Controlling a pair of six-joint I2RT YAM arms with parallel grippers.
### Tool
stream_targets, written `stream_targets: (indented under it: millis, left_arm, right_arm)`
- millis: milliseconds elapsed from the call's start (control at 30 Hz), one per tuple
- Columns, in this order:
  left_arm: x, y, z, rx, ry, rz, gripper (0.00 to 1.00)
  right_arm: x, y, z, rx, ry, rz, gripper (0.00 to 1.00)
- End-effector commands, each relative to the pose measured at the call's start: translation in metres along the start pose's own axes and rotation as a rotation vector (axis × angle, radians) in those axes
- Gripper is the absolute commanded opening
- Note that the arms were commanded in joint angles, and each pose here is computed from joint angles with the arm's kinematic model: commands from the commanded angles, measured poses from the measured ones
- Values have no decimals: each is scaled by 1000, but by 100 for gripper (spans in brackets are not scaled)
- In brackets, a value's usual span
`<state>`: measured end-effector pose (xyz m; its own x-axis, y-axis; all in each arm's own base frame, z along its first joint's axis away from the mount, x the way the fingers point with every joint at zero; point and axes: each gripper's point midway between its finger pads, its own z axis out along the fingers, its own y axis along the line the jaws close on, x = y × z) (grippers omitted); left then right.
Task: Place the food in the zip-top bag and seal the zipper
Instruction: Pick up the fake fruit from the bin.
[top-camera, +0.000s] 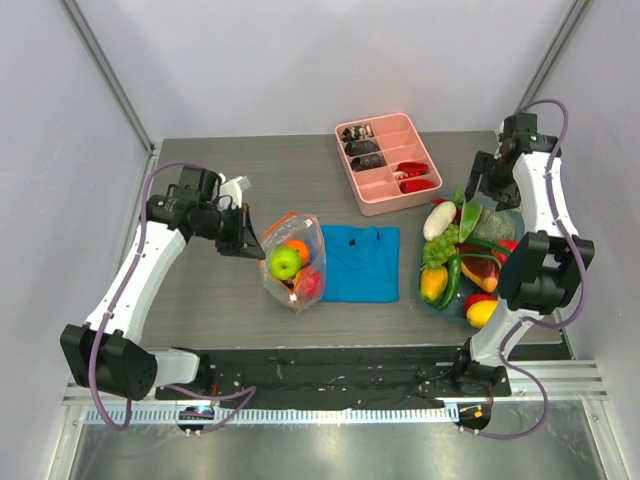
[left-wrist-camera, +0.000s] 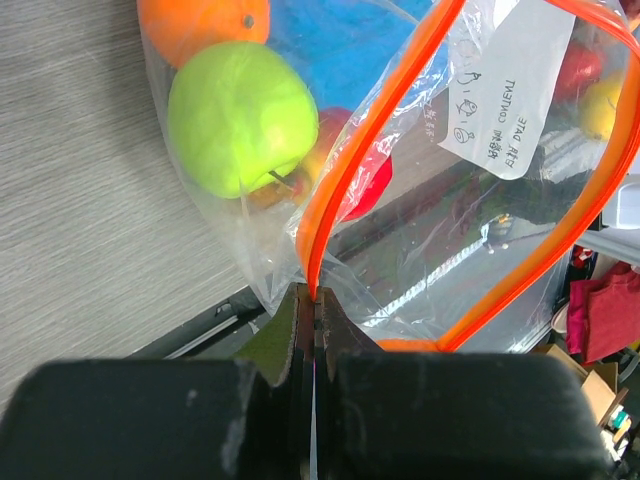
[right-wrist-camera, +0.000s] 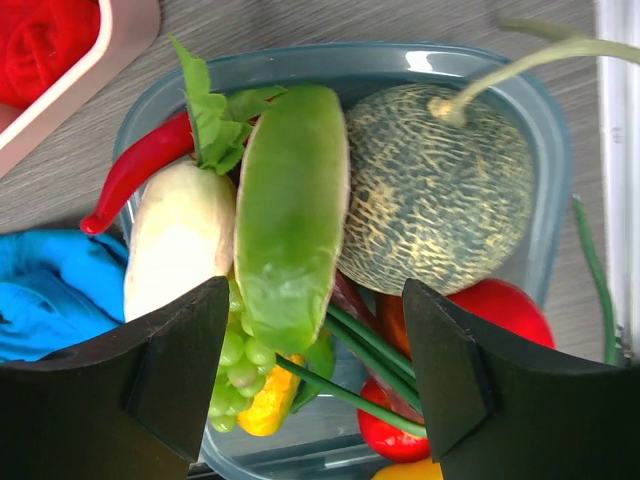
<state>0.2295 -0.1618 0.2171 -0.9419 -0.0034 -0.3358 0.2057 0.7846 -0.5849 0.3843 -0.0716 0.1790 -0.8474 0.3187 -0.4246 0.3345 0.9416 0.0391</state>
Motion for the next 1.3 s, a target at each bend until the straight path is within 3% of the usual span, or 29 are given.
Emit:
stream_targets:
  millis: [0, 367, 533, 800, 933, 1267]
  left_arm:
    - [-7, -10, -6, 33, -49, 32, 0]
    - [-7, -8, -4, 25, -47, 29, 0]
    - [-7, -7, -4, 24, -48, 30, 0]
    - [-8, -6, -3, 20, -46, 30, 0]
    - [-9, -7, -3, 22, -41, 26, 0]
    - [-12, -9, -5, 21, -39, 31, 0]
  right_arm:
    - [-14, 16, 1, -75, -27, 27, 75]
    - [-6, 20, 27, -84, 42, 30, 81]
    - [-2, 20, 36, -83, 68, 27, 79]
    - [2, 23, 25, -97, 70, 47, 63]
    - [10, 24, 18, -108, 79, 54, 43]
    - [14, 4, -25, -108, 39, 99, 21]
